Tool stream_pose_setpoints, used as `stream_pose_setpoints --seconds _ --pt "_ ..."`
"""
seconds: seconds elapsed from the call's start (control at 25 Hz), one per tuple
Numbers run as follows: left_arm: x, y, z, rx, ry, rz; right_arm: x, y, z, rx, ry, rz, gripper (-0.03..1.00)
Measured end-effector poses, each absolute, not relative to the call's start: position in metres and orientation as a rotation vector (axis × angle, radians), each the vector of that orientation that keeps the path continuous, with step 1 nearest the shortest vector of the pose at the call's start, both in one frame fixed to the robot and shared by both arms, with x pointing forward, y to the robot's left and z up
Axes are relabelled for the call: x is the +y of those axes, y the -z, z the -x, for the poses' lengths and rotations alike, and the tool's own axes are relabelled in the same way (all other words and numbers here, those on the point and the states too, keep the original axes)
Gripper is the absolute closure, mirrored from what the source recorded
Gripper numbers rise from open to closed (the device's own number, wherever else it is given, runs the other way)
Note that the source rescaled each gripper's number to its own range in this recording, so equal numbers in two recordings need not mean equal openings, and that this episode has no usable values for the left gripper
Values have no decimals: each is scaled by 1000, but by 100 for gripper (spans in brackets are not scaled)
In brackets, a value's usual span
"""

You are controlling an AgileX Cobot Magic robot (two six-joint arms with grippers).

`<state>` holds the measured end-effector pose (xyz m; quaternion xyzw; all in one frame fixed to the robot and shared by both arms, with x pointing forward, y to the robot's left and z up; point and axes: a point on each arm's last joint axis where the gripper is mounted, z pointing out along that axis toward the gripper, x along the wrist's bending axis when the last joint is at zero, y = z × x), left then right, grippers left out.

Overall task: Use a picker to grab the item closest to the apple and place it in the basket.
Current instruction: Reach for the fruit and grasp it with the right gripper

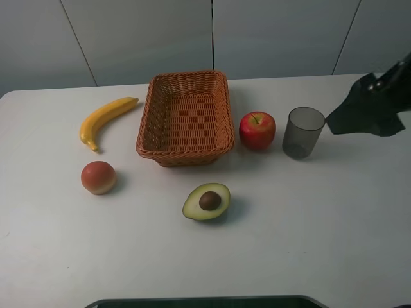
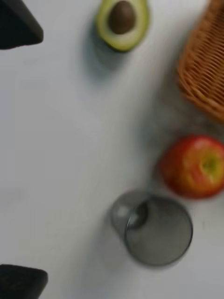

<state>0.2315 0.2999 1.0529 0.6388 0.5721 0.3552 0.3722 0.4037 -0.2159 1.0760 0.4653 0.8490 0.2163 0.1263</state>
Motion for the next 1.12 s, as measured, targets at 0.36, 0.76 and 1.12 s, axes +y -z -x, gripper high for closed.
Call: stream_pose_setpoints --seconds 0.36,0.76,1.12 --pt "300 -1053 -231 1466 -910 -1637 -180 -1030 -456 2805 -432 -1079 -3" --pt "300 -1053 -231 1466 -910 -1637 -170 -999 -504 2930 -332 -896 -3" --pt "300 -1053 -231 1466 -910 -1637 -183 -976 -535 2943 -289 -998 -3"
